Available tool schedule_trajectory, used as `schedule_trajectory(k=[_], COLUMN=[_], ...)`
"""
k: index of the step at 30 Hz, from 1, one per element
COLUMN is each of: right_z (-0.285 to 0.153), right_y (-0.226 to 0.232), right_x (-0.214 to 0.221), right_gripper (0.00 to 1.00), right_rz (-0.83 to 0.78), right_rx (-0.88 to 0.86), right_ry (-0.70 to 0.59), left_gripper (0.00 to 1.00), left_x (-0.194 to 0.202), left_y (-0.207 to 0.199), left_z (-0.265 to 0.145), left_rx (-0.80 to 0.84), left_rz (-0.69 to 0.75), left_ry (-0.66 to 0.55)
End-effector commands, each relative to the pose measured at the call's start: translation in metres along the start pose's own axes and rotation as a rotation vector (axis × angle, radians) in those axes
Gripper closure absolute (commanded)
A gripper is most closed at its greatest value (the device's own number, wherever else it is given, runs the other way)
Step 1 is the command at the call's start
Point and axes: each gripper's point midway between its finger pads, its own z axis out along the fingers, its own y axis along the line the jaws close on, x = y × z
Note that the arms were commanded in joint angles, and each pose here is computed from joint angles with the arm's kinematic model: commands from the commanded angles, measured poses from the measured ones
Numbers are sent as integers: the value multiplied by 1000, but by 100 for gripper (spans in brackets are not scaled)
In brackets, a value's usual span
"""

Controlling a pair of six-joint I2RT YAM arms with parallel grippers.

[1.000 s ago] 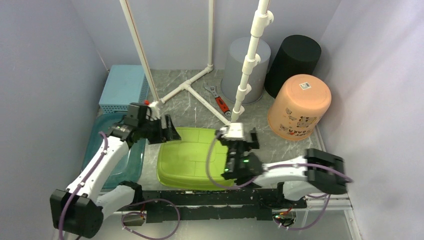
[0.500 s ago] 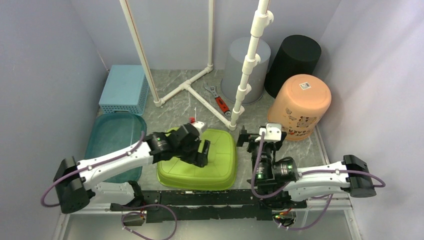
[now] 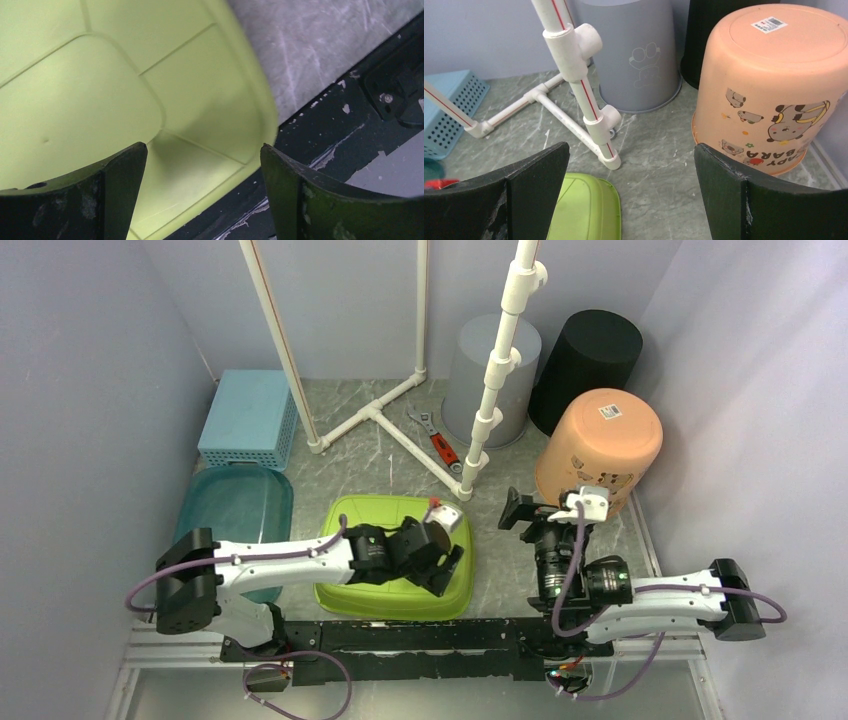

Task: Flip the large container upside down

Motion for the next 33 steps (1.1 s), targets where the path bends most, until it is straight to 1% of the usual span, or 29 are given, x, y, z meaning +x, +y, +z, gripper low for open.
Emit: schedule_trajectory(k=[1, 4, 8, 12, 15, 19, 25, 28, 31, 33], right_z=[-8, -8, -8, -8, -8, -8, -8, -8, -8, -8], right_y=[-20, -21, -25, -23, -20, -19, -19, -14, -8, -3], right_x=[18, 19, 19, 17, 18, 21, 23, 22, 22, 19], right_gripper=[0, 0, 0, 0, 0, 0, 0, 0, 0, 0], right_rz=[191, 190, 213, 208, 187, 192, 216, 176, 100, 52], right_rx=[95, 105, 100, 101, 102, 96, 94, 98, 99, 90], right_ry=[150, 144, 147, 146, 145, 149, 150, 148, 149, 154], left_gripper=[11, 10, 10, 9, 10, 10, 10, 9, 9, 9], left_x=[-23, -11, 2, 9, 14, 13, 11, 4, -6, -16], left_y=[-32, -27, -8, 11, 22, 30, 45, 42, 45, 39], left_z=[1, 20, 42, 49, 51, 48, 40, 40, 42, 38], left_rx=[21, -61, -208, -336, -385, -395, -379, -351, -325, -285], left_rz=[104, 141, 183, 217, 235, 249, 228, 195, 141, 142], left_ry=[-101, -58, 1, 37, 46, 26, 14, 1, -8, -34])
